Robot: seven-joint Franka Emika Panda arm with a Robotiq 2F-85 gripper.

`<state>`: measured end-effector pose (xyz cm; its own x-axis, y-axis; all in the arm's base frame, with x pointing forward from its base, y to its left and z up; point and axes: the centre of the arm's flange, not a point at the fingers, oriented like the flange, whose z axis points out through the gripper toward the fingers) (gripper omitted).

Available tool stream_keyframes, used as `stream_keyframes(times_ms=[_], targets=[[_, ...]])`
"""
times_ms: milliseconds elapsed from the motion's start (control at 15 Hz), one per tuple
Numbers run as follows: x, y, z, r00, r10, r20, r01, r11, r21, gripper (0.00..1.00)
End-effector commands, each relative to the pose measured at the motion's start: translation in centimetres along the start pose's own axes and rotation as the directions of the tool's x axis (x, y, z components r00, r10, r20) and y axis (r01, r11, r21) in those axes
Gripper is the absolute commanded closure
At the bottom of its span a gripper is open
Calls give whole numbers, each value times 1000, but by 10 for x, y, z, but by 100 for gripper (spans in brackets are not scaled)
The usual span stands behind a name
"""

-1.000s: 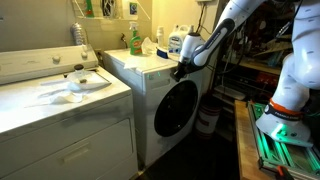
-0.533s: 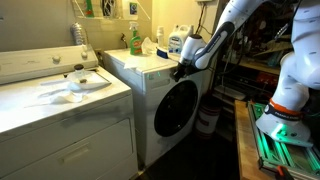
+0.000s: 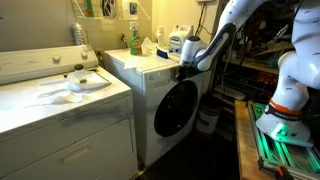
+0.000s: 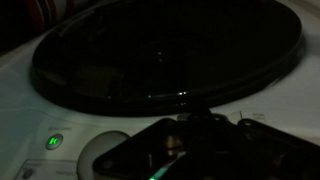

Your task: Press the bottom and top button to the left on the dishwasher

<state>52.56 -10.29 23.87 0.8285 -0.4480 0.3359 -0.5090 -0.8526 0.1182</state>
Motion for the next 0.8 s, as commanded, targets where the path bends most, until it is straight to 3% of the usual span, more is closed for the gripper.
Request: stream_keyframes(times_ms=[0,333,733], targets=[[-15,0,-25,992,45,122,-41,999,-33,100],[-9,-2,-56,994,73,86,-73,997,-13,100],[11,5,-79,995,100,17,-101,992,76,100]])
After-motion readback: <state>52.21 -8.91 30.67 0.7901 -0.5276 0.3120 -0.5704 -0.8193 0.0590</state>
